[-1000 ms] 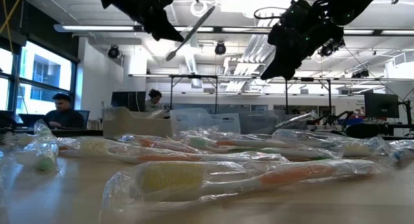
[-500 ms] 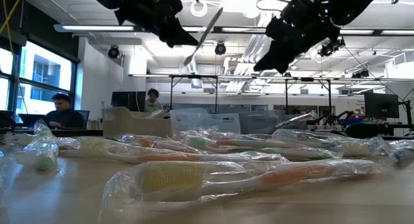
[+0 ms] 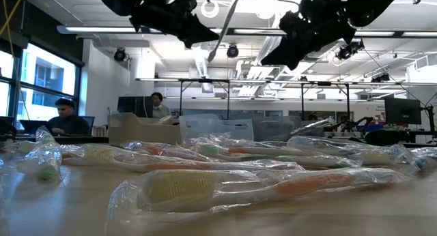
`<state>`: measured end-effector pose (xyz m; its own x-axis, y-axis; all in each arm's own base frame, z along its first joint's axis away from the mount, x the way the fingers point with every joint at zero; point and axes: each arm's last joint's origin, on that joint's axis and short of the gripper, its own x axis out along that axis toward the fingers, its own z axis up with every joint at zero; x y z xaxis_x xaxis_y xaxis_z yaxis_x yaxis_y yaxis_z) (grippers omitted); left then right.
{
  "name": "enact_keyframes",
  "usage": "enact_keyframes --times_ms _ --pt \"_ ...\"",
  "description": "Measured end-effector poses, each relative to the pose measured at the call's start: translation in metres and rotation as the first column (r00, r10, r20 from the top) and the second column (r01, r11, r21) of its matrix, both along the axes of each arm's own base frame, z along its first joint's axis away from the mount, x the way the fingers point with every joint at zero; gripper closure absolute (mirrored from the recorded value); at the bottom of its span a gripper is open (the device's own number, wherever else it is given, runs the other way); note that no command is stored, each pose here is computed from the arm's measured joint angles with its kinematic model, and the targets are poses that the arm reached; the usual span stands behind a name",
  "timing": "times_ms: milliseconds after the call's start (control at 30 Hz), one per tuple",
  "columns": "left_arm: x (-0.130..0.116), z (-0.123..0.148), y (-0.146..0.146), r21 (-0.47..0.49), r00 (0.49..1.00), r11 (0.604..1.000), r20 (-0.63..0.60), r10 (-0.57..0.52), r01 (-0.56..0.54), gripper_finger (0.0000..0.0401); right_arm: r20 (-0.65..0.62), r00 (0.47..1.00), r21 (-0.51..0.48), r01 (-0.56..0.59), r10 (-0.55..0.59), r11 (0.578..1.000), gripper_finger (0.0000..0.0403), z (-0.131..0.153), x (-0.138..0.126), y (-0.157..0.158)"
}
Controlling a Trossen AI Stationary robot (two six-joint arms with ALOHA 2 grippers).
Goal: Pick & Place Toothbrushes
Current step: Put the green toothbrush into the black bin
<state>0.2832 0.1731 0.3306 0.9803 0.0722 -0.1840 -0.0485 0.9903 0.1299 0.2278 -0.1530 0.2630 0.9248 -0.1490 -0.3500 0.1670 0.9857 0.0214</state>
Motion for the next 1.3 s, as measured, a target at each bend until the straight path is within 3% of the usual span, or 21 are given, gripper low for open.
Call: enact_keyframes --times_ms 333,633,800,900,1100,1300 --pt "0.001 0.004 0.0 -0.06 0.999 0.998 0.042 0.016 -0.014 0.0401 0.049 0.999 -0.038 0.001 0.001 0.999 0.0398 0.005 0.002 -0.001" --pt "0.002 0.01 -0.001 -0.079 0.995 0.996 0.098 -0.025 0.033 0.0401 0.223 0.974 0.032 0.03 -0.036 0.999 0.0398 0.022 0.008 0.001" --pt "0.002 0.009 -0.001 -0.09 0.995 0.995 0.094 -0.029 0.037 0.0401 0.288 0.957 -0.025 0.048 -0.038 0.999 0.0388 0.026 0.024 0.013" --pt "0.002 0.008 -0.001 -0.115 0.996 0.993 0.088 -0.024 0.034 0.0401 0.308 0.951 -0.081 0.055 -0.027 0.995 0.0351 0.025 0.034 0.022" --pt "0.002 0.008 -0.002 -0.143 0.996 0.989 0.086 -0.027 0.04 0.0401 0.365 0.917 -0.139 0.221 -0.158 0.965 0.0234 0.029 0.042 0.031" --pt "0.009 -0.003 -0.003 -0.152 0.998 0.987 0.047 -0.052 0.059 0.0401 0.448 0.888 -0.106 0.17 -0.105 0.98 0.0161 0.037 0.044 0.038"
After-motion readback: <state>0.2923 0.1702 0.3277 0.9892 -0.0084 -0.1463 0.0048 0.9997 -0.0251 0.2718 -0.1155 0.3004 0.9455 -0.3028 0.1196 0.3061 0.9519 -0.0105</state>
